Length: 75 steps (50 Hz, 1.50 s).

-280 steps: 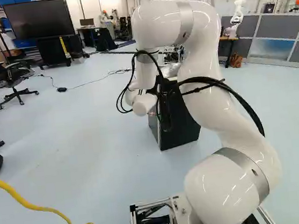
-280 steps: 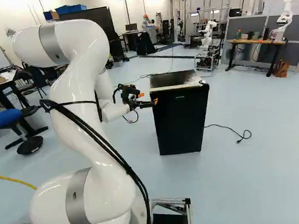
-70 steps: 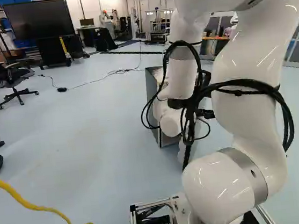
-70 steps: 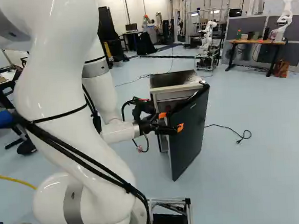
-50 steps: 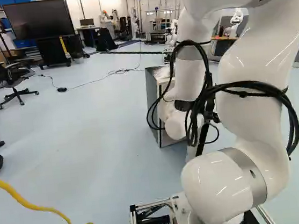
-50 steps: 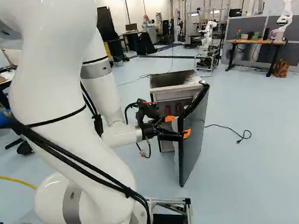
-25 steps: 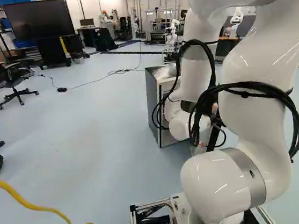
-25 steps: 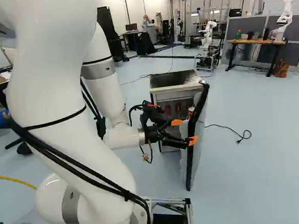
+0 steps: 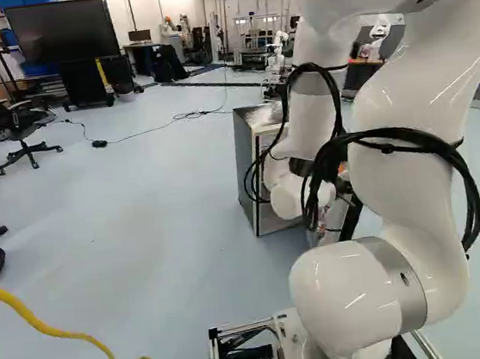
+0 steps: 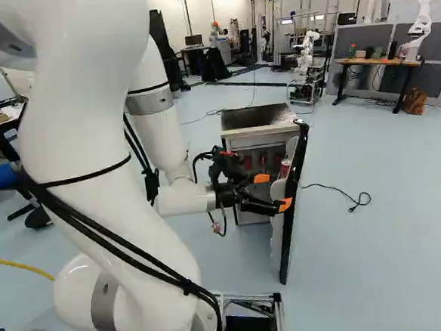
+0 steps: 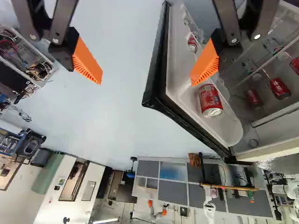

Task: Grab a drink from the fridge

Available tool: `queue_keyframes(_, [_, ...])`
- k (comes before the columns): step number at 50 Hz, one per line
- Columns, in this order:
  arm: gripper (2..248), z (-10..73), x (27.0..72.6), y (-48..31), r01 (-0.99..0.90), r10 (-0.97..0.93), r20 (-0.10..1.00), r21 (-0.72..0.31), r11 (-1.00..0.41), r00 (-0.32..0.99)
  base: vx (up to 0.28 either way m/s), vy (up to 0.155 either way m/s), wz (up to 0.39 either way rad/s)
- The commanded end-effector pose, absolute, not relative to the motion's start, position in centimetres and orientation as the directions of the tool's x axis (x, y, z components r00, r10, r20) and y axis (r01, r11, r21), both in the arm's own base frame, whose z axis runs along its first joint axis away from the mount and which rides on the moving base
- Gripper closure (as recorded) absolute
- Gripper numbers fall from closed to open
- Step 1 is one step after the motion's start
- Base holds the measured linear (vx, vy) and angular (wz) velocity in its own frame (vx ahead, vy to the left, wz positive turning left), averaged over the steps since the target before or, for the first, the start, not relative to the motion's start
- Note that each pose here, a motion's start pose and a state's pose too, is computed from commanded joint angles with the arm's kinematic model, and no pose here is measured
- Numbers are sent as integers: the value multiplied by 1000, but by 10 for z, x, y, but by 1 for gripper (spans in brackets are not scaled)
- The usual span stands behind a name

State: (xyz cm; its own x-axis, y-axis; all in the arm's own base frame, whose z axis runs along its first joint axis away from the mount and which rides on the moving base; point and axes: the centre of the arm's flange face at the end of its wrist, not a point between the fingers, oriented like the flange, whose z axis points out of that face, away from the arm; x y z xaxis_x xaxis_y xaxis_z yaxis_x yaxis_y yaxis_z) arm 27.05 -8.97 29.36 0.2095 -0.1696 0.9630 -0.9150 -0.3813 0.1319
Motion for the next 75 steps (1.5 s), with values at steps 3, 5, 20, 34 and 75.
queue_keyframes(3, [3,293,273,-92,-918,-171,963,130,-374,206,0,0,0])
queue_keyframes(5, [3,293,274,-94,-921,-172,964,128,-369,203,0,0,0])
queue_keyframes(20, [3,293,287,-112,-943,-183,967,115,-311,178,0,0,0])
queue_keyframes(34, [3,292,300,-133,-962,-191,970,100,-253,151,0,0,0])
queue_keyframes(75, [3,288,334,-208,-996,-195,979,45,-75,59,0,0,0])
